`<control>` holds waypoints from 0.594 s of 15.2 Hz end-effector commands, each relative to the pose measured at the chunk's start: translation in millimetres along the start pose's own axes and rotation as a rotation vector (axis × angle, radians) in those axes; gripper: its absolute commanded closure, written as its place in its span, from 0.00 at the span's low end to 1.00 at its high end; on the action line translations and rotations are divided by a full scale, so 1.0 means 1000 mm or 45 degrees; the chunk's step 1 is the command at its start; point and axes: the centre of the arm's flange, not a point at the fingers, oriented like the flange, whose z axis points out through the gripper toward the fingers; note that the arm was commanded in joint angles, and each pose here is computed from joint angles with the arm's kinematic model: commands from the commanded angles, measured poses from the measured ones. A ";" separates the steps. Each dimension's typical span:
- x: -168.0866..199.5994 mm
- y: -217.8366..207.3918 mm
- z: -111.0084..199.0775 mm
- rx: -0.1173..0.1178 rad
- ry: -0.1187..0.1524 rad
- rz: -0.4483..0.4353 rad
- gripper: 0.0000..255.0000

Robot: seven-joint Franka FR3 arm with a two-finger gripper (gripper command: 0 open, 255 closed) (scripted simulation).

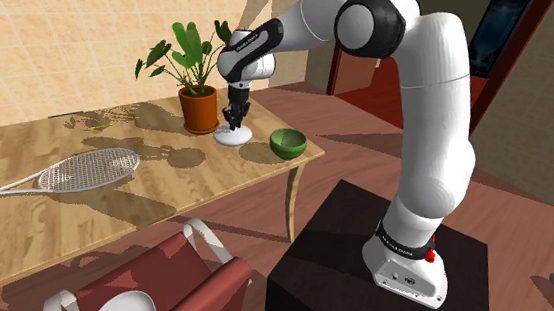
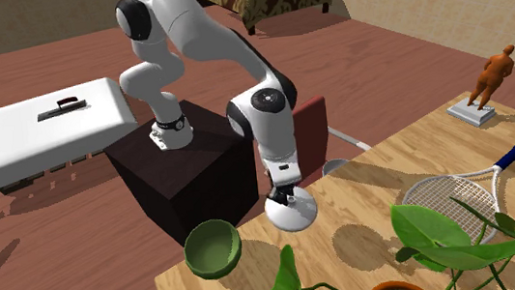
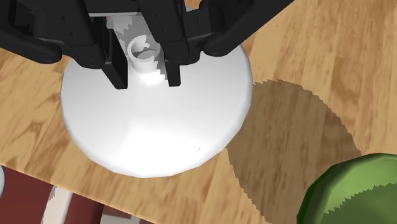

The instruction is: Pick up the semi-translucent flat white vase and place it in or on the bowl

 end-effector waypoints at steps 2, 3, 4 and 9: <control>0.001 -0.003 -0.016 0.000 0.000 0.000 1.00; 0.001 -0.003 -0.021 0.000 0.000 0.000 1.00; 0.002 -0.003 -0.027 0.000 0.000 0.000 1.00; -0.004 0.005 -0.048 0.000 0.000 0.000 1.00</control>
